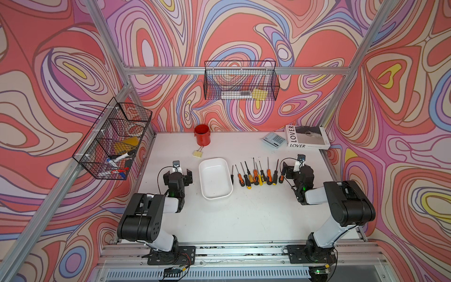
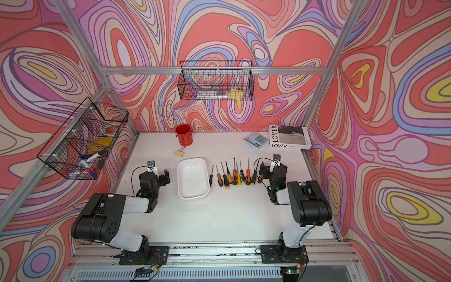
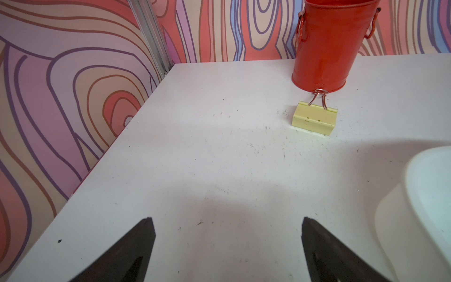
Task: Take out the screwdriver from the storage box
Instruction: Reset both arms
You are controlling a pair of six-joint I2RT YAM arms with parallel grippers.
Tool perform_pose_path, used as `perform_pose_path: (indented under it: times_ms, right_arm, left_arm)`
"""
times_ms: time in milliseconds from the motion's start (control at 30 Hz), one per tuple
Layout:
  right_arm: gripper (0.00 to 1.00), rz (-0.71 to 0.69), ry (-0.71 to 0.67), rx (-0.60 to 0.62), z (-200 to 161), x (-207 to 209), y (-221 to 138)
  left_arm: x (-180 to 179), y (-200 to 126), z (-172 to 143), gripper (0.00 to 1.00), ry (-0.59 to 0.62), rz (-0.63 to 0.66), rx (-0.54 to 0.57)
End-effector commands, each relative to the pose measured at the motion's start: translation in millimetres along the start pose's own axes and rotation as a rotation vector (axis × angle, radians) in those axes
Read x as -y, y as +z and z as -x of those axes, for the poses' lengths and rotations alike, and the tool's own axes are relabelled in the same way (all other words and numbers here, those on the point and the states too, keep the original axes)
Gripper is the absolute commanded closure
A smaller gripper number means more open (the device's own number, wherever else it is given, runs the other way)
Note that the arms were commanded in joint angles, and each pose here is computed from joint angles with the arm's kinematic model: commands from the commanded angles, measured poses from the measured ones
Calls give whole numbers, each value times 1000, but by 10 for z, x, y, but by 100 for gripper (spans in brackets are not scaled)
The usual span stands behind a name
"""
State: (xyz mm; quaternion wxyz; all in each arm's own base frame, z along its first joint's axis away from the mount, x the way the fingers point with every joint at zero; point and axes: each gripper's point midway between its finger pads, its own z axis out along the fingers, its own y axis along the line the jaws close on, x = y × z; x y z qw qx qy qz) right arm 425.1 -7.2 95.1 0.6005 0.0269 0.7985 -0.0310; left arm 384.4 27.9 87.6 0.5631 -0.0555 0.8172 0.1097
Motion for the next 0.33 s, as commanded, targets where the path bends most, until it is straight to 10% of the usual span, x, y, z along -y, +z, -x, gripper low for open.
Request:
perform_pose_path:
  times_ms: [0, 300]
  right_arm:
    - [2, 1, 11, 6, 27, 12, 17]
    - [2, 1, 11, 8, 32, 10, 16]
  left_arm:
    - [13, 20, 58, 1, -15, -9, 14]
    - [8, 16, 59, 1, -17, -7, 17]
